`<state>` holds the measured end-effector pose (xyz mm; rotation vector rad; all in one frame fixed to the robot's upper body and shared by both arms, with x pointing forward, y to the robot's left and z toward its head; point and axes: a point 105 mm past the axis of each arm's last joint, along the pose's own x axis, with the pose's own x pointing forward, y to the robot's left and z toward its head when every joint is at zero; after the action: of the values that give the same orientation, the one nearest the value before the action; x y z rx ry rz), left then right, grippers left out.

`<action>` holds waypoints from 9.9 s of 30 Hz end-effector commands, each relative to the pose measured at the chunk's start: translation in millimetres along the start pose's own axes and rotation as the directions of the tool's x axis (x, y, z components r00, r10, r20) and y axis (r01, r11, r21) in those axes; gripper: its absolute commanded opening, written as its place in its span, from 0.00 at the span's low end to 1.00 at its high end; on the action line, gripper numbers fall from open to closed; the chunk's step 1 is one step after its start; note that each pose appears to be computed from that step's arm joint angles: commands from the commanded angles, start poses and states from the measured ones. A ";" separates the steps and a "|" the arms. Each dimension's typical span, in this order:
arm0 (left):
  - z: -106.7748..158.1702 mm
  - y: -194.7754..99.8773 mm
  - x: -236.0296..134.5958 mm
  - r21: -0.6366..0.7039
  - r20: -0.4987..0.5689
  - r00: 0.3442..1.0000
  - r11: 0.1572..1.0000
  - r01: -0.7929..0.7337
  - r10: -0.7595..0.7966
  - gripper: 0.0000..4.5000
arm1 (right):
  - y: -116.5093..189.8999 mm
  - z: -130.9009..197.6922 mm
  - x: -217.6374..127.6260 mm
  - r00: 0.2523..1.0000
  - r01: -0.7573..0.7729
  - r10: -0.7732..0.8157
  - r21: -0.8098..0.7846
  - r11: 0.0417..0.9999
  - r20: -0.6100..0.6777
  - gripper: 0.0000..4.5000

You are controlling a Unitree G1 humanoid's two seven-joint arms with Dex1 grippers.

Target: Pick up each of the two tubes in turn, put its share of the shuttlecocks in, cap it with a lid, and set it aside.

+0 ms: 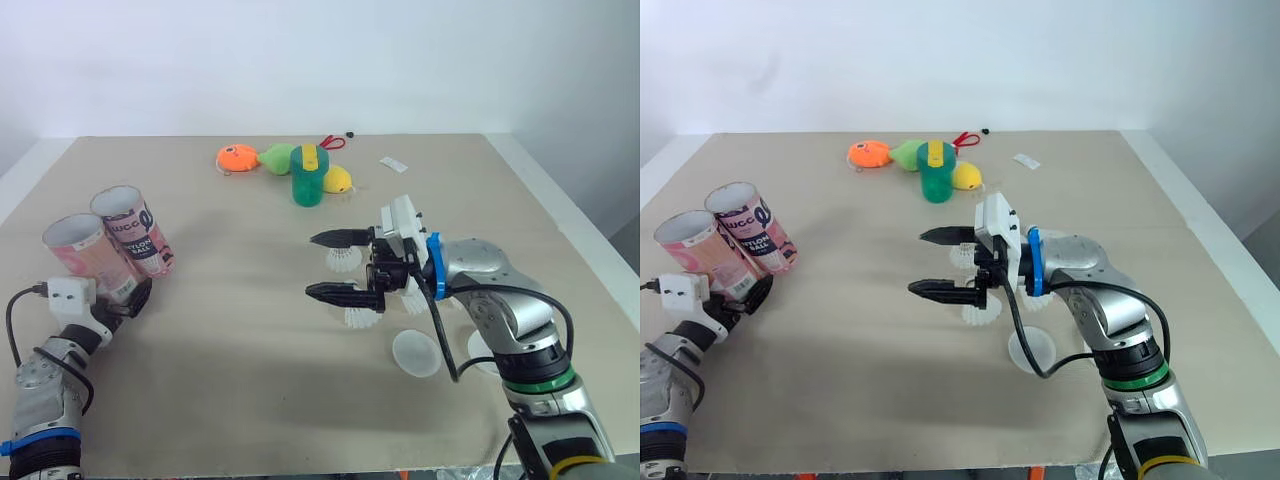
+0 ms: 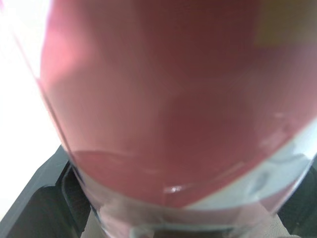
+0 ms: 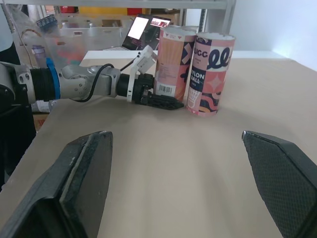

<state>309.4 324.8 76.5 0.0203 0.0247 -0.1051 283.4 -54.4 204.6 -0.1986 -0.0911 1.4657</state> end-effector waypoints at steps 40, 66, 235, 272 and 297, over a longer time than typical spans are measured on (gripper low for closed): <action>53.1 -59.7 -54.7 0.220 -0.872 0.306 0.252 0.942 -0.381 0.74 | 83.1 -88.9 -49.9 0.907 0.399 -0.346 0.225 0.889 -0.241 1.00; 47.1 -97.2 -29.4 0.302 -0.831 0.344 0.165 0.939 -0.436 0.73 | 42.5 -93.6 -41.8 0.771 0.633 -0.630 0.220 0.742 -0.091 0.62; 46.2 -116.4 -19.9 0.307 -0.782 0.398 0.259 0.916 -0.480 0.73 | -10.2 -17.3 43.8 0.949 0.295 -0.304 0.102 0.950 0.080 0.01; 39.6 -122.8 -18.1 0.285 -0.784 0.366 0.234 0.930 -0.501 0.73 | 16.6 -4.3 -57.1 0.752 0.659 -0.649 -0.083 0.748 0.118 0.98; 34.7 -126.6 -21.8 0.271 -0.784 0.346 0.218 0.938 -0.515 0.73 | 57.1 -83.1 -121.9 0.520 0.854 -0.837 0.085 0.513 -0.170 0.98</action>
<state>283.4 208.0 122.9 0.9105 0.5825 -1.1412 224.7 -174.4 113.5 -0.0739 0.0548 0.4672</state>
